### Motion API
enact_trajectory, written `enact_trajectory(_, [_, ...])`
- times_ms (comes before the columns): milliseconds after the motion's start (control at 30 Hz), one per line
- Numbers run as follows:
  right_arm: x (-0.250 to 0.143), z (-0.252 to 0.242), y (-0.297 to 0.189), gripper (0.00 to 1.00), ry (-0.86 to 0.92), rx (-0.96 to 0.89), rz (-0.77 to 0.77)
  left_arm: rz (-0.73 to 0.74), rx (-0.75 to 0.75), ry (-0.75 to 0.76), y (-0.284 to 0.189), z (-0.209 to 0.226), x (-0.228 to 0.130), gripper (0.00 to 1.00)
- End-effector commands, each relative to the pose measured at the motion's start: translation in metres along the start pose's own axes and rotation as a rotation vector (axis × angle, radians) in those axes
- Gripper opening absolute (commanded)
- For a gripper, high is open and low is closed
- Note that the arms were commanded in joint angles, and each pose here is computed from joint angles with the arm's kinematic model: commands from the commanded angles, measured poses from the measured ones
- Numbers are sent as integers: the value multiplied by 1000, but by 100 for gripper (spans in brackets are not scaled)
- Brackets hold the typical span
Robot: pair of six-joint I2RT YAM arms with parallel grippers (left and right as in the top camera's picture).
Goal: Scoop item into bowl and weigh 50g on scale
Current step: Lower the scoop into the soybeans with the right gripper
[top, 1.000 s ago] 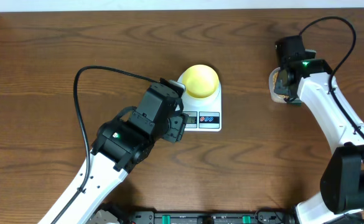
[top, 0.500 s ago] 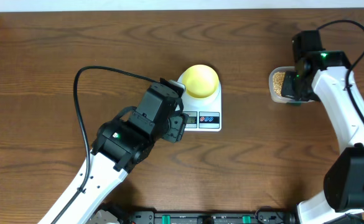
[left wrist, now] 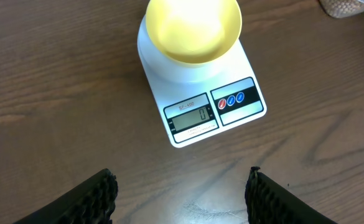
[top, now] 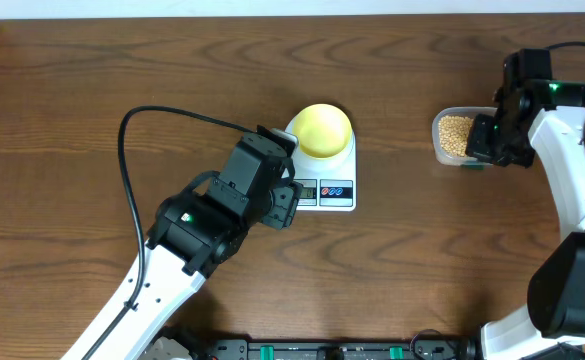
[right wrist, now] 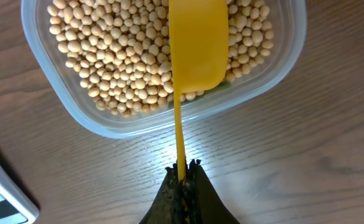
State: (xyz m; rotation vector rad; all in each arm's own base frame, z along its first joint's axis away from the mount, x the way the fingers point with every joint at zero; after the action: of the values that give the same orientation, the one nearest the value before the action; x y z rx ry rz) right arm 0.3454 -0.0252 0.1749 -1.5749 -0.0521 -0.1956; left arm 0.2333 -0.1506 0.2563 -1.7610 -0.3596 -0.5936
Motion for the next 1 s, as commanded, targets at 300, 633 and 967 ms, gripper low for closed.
enact_trajectory(300, [3, 12, 9, 1, -19, 206, 30, -33, -3, -11, -8, -1, 8, 69])
enact_trajectory(633, [0, -1, 6, 1, -3, 300, 29, -33, -3, -11, -8, -1, 8, 69])
enact_trajectory(967, [0, -21, 2, 1, 33, 399, 1, -34, -3, -11, -8, 0, 8, 69])
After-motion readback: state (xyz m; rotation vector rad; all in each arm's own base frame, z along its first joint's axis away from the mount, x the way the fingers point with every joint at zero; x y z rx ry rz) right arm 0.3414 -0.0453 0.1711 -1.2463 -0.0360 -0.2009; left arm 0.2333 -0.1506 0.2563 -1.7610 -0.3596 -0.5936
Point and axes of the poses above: each gripper's point midway between its finger pads, its own y axis out along the fingers, its own z axis along the line the jaws close on, x = y × z, the point moved 6 cm from there along -y, back along the fingers, and after that the axes turned 15 degrees about -y, right-handed, at the moved point
